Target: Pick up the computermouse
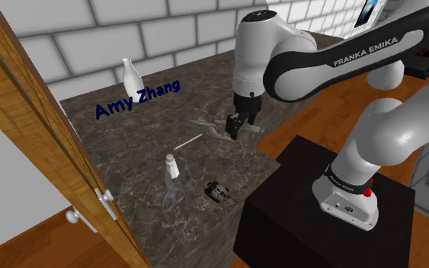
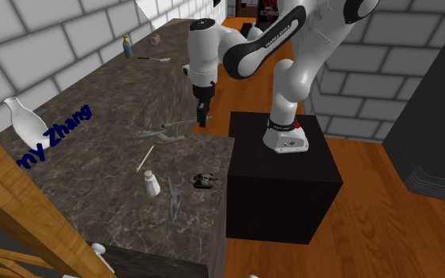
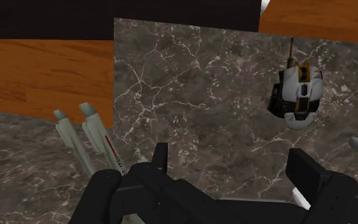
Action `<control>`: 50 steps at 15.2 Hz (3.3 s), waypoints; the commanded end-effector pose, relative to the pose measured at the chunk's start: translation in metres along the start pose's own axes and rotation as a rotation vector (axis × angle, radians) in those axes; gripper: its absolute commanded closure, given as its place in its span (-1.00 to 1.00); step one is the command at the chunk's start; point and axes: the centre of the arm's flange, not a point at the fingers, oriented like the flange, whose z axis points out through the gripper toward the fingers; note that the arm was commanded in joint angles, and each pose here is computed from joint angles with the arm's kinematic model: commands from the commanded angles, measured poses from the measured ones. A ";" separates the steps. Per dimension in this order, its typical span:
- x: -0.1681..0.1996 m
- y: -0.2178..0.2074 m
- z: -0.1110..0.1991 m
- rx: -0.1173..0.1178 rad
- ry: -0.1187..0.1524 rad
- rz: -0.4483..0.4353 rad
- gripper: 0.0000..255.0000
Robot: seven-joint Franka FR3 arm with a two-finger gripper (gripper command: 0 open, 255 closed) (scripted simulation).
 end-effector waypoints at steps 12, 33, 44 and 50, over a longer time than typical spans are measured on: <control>-0.010 -0.121 0.129 -0.056 -0.034 -0.040 -1.00; -0.018 -0.155 0.204 -0.071 -0.044 -0.050 1.00; -0.015 -0.151 0.157 -0.071 -0.044 -0.050 1.00; -0.013 -0.148 0.126 -0.071 -0.044 -0.050 1.00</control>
